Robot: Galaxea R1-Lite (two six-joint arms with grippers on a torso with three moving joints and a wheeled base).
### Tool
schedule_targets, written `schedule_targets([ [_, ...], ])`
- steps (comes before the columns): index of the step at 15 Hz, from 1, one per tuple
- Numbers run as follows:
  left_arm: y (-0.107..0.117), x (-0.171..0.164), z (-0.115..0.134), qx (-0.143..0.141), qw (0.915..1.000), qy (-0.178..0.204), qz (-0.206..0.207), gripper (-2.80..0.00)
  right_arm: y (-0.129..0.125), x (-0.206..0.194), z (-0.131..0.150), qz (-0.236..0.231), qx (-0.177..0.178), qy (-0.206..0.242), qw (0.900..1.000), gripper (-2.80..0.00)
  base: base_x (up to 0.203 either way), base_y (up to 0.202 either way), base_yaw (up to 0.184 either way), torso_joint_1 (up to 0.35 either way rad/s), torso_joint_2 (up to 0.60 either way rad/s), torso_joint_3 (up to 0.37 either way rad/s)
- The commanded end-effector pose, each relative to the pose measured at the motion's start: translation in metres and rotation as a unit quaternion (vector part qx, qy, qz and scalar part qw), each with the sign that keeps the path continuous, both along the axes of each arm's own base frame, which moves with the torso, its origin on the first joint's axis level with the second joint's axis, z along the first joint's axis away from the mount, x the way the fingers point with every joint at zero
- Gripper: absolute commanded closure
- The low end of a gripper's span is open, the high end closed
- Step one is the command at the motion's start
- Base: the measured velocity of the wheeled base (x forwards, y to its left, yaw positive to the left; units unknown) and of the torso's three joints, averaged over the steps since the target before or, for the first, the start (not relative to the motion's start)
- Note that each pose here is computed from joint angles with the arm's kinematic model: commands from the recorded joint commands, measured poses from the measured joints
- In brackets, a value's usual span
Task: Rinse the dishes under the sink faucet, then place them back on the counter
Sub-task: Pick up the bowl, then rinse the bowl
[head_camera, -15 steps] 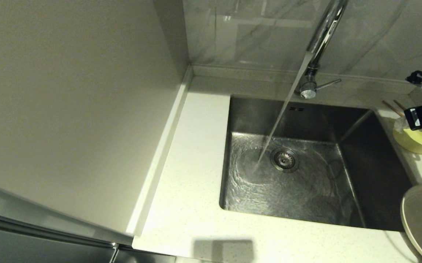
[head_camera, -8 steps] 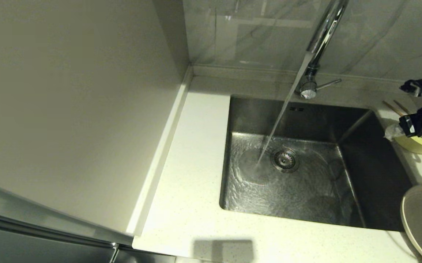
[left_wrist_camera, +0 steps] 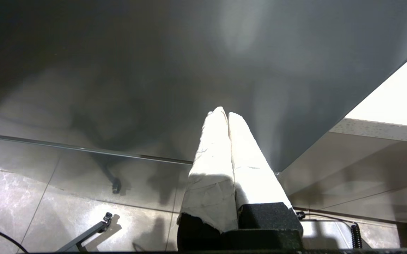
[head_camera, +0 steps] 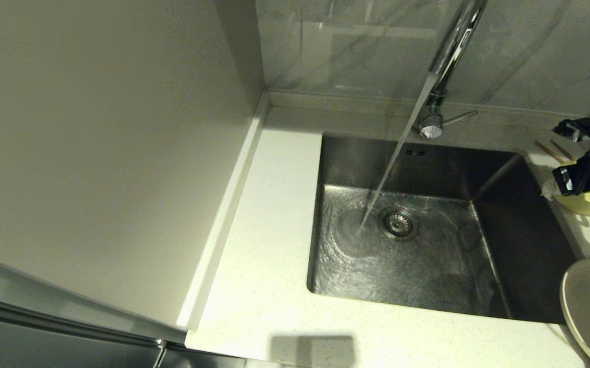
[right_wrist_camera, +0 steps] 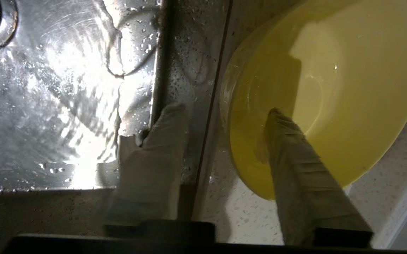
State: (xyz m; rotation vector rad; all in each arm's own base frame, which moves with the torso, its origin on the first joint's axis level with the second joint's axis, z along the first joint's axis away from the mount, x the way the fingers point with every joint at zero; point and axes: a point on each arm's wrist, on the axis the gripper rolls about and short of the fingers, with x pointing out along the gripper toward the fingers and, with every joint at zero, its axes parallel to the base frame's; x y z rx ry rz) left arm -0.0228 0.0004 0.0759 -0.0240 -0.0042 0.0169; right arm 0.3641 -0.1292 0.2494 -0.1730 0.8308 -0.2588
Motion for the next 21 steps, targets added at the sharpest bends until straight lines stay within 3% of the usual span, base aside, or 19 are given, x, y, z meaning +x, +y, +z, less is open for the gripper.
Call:
schedule_targets([
  [1, 0.000, 0.000, 0.000, 0.000, 1.0000, -0.001, 0.000, 0.00, -0.002, 0.004, -0.004, -0.004, -0.003, 0.006, 1.000, 0.00, 0.000, 0.000, 0.000, 0.000, 0.00, 0.000],
  [4, 0.000, 0.000, 0.000, 0.000, 1.0000, -0.001, 0.000, 0.00, -0.003, 0.003, -0.002, -0.006, -0.003, 0.001, 1.000, 0.00, 0.000, 0.000, 0.000, 0.000, 0.00, 0.000],
  [7, 0.000, 0.000, 0.000, 0.000, 1.0000, -0.001, 0.000, 0.00, 0.005, -0.013, 0.023, 0.001, -0.006, -0.031, 1.000, 0.00, 0.000, 0.000, 0.000, 0.000, 0.00, 0.000],
  [12, 0.000, 0.000, 0.000, 0.000, 1.0000, -0.001, 0.000, 0.00, 0.041, -0.057, 0.044, 0.093, 0.038, -0.079, 0.992, 0.00, 0.000, 0.000, 0.000, 0.000, 0.00, 0.000],
  [17, 0.000, 0.000, 0.000, 0.000, 1.0000, -0.001, 0.000, 0.00, 0.081, -0.075, 0.061, 0.184, 0.027, -0.117, 0.976, 0.00, 0.000, 0.000, 0.000, 0.000, 0.00, 0.000],
  [19, 0.000, 0.000, 0.000, 0.000, 1.0000, -0.001, 0.000, 0.00, 0.101, -0.081, 0.063, 0.247, 0.083, -0.131, 0.957, 0.00, 0.000, 0.000, 0.000, 0.000, 0.00, 0.000],
  [21, 0.000, 0.000, 0.000, 0.000, 1.0000, -0.001, 0.000, 0.00, 0.123, -0.083, 0.067, 0.241, 0.181, -0.142, 0.943, 0.00, 0.000, 0.000, 0.000, 0.000, 0.00, 0.000],
])
